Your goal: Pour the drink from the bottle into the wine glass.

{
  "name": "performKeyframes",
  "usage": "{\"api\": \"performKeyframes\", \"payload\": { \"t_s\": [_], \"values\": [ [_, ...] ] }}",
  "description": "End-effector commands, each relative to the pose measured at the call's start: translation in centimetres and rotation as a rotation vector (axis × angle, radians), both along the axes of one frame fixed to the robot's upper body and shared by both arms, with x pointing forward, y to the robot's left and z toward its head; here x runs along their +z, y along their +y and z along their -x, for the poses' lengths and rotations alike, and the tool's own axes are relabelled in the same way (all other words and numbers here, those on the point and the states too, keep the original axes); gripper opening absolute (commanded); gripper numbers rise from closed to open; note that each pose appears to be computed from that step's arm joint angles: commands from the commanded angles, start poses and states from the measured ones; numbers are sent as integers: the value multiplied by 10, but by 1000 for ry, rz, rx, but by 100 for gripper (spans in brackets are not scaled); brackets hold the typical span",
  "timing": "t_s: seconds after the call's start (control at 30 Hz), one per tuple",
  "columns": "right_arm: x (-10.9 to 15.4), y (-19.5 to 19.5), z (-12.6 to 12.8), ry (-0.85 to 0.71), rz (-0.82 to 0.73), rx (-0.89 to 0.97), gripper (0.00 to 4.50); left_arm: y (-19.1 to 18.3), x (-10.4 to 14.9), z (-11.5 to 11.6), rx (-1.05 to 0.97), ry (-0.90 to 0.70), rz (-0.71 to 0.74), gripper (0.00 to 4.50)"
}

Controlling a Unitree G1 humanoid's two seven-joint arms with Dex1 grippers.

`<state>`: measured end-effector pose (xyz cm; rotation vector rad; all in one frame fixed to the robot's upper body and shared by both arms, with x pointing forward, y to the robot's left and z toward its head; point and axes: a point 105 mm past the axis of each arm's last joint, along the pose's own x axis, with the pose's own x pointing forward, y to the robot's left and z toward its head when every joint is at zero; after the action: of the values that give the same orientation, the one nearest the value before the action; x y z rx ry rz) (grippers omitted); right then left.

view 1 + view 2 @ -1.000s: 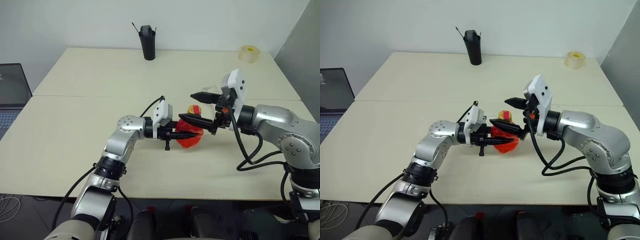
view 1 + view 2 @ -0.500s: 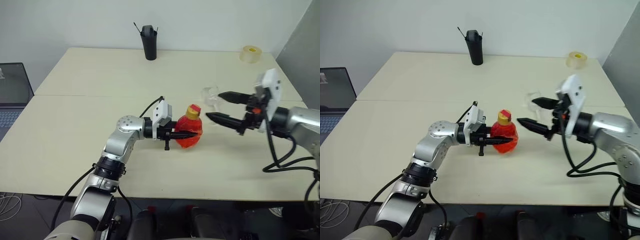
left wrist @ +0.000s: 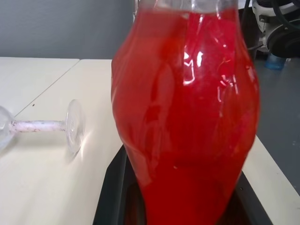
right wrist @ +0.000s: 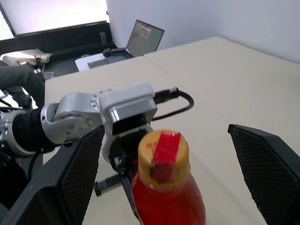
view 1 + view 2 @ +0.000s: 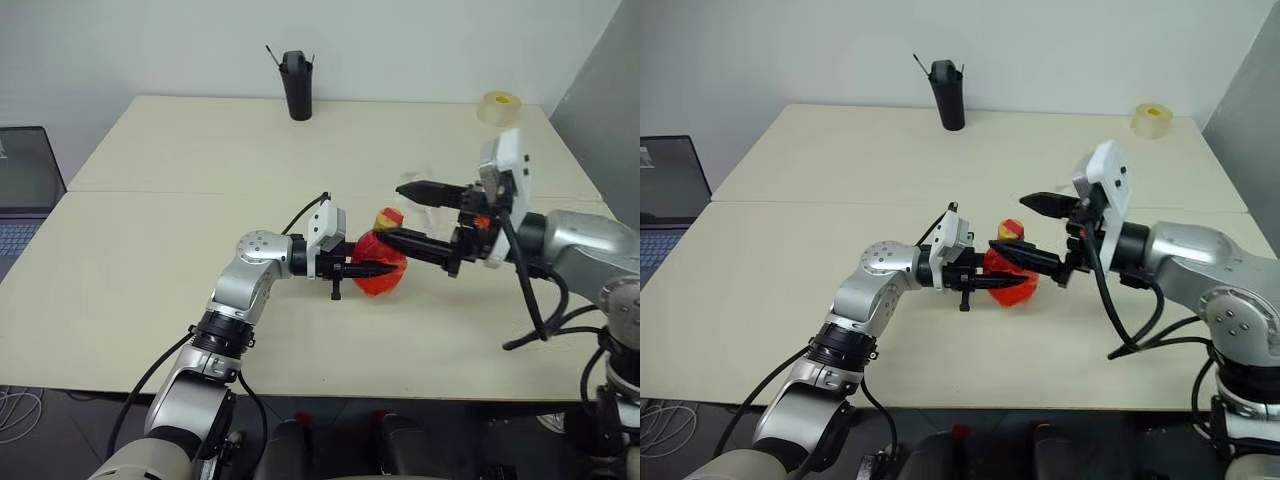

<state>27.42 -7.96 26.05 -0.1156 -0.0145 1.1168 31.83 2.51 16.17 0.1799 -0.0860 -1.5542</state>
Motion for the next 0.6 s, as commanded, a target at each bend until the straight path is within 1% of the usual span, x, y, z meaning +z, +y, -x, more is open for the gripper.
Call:
{"api": "performKeyframes", "payload": {
  "t_s": [0.03,0.3,0.5,0.6],
  "values": [
    [5,6,-5,-19,-4,5,450,-3,15,3,-14,-60,38,77],
    [5,11,-20,-8,-10,1,450,-2,15,2,-2,-63,41,77],
    [1,-7,-29,2,3,-63,450,-2,15,3,0,-60,41,77],
    [-2,-21,-27,9,22,-98,450,-2,15,3,-1,-60,41,77]
  ]
}}
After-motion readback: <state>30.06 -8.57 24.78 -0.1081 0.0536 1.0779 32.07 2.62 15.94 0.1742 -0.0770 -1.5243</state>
